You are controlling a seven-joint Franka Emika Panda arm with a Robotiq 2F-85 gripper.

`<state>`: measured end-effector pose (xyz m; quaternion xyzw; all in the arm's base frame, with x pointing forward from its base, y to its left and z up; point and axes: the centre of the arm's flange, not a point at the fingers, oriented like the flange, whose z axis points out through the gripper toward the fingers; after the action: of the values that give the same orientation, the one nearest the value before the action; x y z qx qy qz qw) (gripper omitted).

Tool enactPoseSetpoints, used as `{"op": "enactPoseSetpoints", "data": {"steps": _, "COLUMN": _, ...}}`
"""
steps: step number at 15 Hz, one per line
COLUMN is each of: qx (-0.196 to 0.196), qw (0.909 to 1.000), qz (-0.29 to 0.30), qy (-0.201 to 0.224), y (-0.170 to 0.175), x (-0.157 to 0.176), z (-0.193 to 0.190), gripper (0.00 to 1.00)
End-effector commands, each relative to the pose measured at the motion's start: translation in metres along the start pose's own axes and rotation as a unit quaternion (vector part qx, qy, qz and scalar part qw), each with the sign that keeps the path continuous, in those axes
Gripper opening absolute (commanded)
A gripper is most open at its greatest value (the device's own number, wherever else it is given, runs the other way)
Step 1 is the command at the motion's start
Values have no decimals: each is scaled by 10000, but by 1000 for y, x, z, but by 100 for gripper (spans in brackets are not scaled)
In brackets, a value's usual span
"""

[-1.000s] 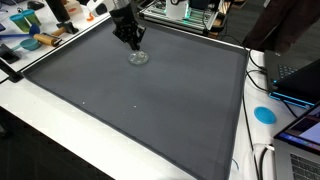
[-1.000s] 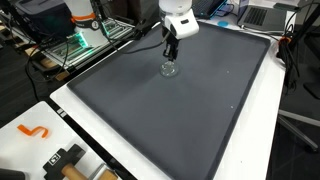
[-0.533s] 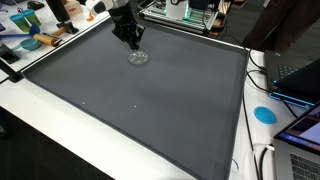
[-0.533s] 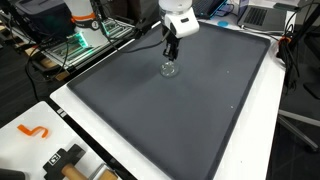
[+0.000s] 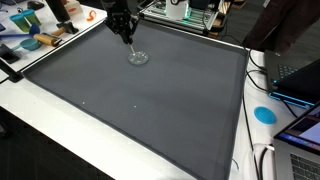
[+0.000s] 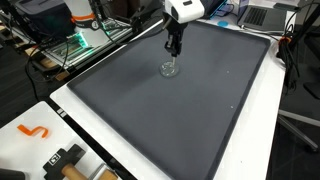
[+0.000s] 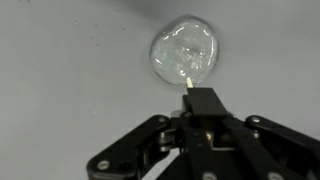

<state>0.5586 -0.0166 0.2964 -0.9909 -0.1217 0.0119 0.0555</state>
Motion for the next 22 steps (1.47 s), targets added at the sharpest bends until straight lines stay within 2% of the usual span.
{"op": "enactPoseSetpoints", "data": {"steps": 1, "qx": -187, "qw": 9998, "qz": 78, "qy": 26, "y": 1, "x": -5, "z": -23, "gripper": 3}}
{"op": "enactPoseSetpoints", "data": {"steps": 4, "qx": -243, "qw": 9996, "qz": 115, "qy": 75, "y": 1, "x": -6, "z": -32, "gripper": 3}}
{"op": "enactPoseSetpoints", "data": {"steps": 5, "qx": -152, "qw": 9997, "qz": 45, "qy": 164, "y": 2, "x": 1, "z": -25, "gripper": 13}}
{"op": "enactPoseSetpoints", "data": {"steps": 13, "qx": -179, "qw": 9996, "qz": 82, "qy": 184, "y": 1, "x": 0, "z": -30, "gripper": 13}}
{"op": "enactPoseSetpoints", "data": {"steps": 14, "qx": -179, "qw": 9996, "qz": 83, "qy": 184, "y": 1, "x": 0, "z": -30, "gripper": 3}}
{"op": "enactPoseSetpoints", "data": {"steps": 18, "qx": -686, "qw": 9976, "qz": -4, "qy": 32, "y": -28, "x": 8, "z": -36, "gripper": 3}}
{"op": "enactPoseSetpoints", "data": {"steps": 22, "qx": -1273, "qw": 9918, "qz": -89, "qy": -83, "y": -65, "x": 21, "z": -36, "gripper": 3}}
